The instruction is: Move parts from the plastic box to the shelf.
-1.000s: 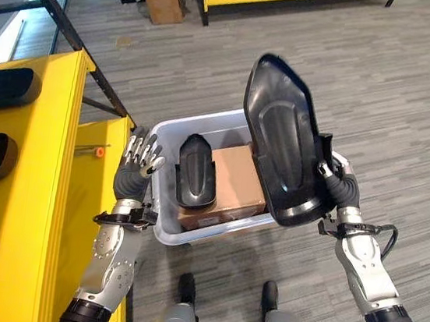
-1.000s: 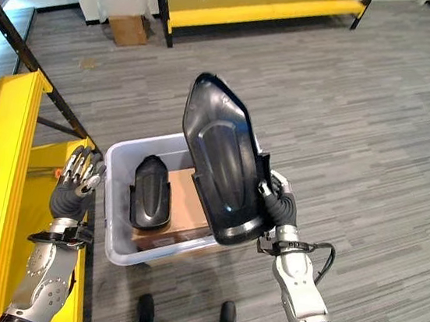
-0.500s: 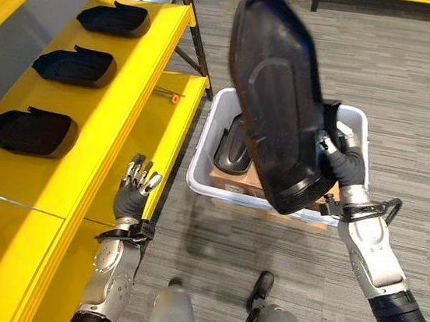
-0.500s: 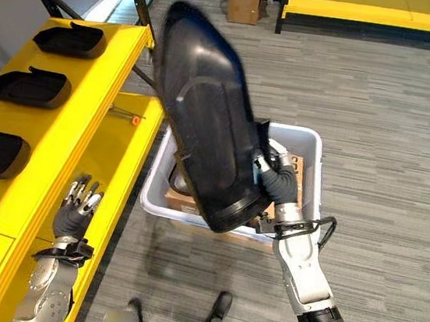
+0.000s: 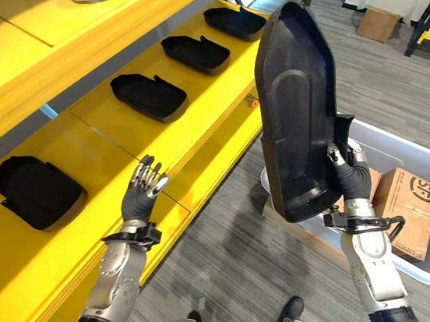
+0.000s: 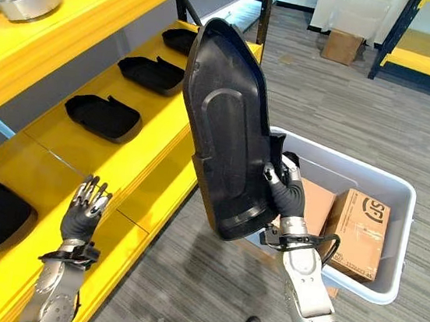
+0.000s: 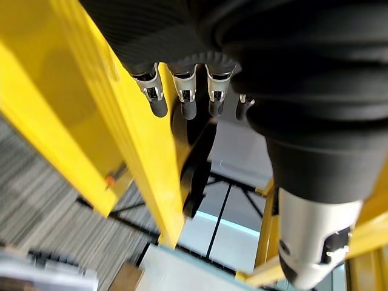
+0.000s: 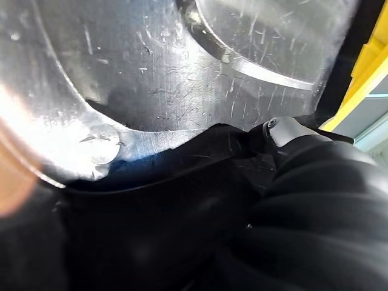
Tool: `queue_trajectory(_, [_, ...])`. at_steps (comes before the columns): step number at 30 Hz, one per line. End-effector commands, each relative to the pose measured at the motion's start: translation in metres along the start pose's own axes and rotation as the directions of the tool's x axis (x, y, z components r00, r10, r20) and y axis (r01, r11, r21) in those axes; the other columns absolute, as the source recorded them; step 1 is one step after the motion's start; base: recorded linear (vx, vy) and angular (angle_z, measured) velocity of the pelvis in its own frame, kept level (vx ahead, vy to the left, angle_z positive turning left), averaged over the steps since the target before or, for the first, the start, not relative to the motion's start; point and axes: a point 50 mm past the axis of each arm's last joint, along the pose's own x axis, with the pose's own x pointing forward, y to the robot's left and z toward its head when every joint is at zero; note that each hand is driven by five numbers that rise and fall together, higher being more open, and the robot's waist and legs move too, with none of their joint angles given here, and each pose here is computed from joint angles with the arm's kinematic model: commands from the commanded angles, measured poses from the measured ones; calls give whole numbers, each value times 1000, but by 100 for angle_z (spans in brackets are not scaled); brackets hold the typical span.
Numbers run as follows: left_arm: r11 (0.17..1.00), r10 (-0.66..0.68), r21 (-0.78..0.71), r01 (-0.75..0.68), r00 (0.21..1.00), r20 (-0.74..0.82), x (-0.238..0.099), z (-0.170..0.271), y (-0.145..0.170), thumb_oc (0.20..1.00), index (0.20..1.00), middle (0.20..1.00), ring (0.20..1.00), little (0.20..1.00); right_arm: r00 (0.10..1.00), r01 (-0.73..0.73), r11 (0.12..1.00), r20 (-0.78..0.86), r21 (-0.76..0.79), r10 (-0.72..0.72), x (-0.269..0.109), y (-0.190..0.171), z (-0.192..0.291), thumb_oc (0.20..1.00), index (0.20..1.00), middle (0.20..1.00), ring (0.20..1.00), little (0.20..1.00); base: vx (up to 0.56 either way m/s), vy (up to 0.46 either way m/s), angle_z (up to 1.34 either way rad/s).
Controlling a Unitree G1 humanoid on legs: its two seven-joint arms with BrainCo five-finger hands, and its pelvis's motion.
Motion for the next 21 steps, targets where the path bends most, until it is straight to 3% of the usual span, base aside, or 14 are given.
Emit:
queue_trajectory(1, [997,-67,58,57,982,175,11,39,-5,1000,1000,1000,1000,1000,989,-71,997,129,24,67,10,13,21,200,200,200,200,200,-62,172,22])
queue_trajectory(13, [985,-86,164,53,976,198,7,54,2,1000,1000,1000,1000,1000,994,-109,991,-4,72,110,-2,29,-5,200,200,200,200,200,-20,211,29])
queue_trajectory(21, [986,-90,150,69,986,140,4,40,2,1000,1000,1000,1000,1000,980,-185,974,-46,132,192,-17,32,-11,200,200,200,200,200,-13,42,14])
